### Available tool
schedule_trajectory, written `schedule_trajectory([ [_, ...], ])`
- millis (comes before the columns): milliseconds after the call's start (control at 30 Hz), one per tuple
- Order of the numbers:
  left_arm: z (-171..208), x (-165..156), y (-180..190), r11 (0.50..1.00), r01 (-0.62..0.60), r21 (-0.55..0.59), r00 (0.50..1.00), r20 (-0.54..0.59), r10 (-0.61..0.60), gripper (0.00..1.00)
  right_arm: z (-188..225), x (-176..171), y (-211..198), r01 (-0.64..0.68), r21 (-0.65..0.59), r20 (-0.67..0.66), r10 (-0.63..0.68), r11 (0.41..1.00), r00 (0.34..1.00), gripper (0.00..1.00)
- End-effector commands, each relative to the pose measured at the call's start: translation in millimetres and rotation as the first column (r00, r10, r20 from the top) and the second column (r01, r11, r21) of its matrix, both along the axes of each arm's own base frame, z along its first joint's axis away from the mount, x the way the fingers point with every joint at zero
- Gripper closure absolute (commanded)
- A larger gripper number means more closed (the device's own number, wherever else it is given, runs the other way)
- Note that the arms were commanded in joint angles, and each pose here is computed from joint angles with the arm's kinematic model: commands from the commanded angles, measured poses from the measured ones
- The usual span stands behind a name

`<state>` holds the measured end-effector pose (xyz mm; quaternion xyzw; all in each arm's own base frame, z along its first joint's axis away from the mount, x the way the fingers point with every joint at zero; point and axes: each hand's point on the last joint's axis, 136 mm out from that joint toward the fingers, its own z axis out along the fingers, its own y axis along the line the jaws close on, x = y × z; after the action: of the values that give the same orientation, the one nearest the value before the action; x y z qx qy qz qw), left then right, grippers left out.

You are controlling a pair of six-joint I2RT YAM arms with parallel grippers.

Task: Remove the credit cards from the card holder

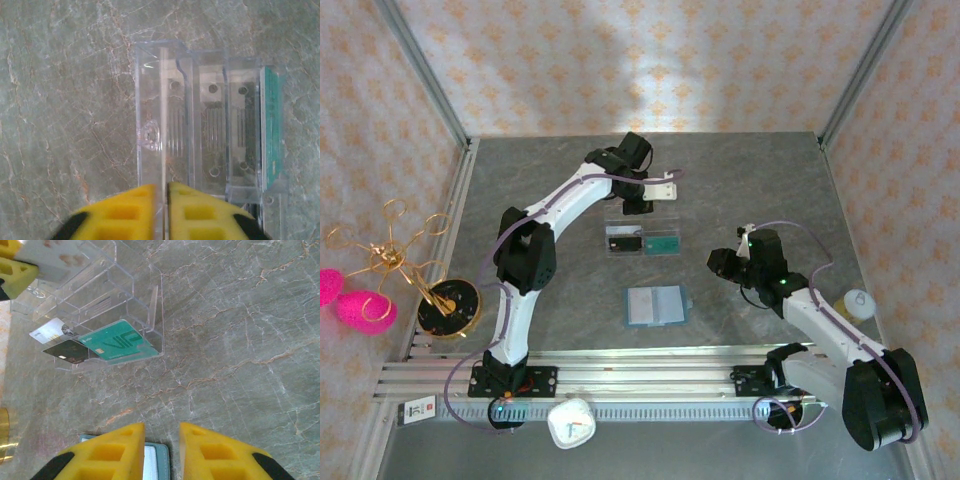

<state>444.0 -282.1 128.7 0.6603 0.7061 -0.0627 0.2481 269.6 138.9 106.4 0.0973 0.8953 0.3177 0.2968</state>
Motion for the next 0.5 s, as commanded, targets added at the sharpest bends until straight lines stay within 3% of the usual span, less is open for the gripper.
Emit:
schedule_trajectory([
  [0, 17.6, 10.1, -2.1, 0.999, -0.041, -0.03, 0.996, 0.073, 0.043, 0.7, 12.5, 8.1, -1.0, 0.003, -0.009, 0.045, -0.003, 1.0, 0.999, 0.76],
  [300, 52.1, 34.3, -7.0, 0.979, -0.148, -0.144, 0.968, 0.181, 0.173, 0.62, 15.1, 6.2, 0.0, -0.002, 0.004, 0.052, 0.001, 1.0, 0.999, 0.75],
  [467, 81.1, 33.1, -13.9, 0.965, -0.144, -0.22, 0.961, 0.202, 0.19, 0.59, 12.7, 4.6, -0.3, -0.002, 0.005, 0.048, 0.002, 1.0, 0.999, 0.64],
])
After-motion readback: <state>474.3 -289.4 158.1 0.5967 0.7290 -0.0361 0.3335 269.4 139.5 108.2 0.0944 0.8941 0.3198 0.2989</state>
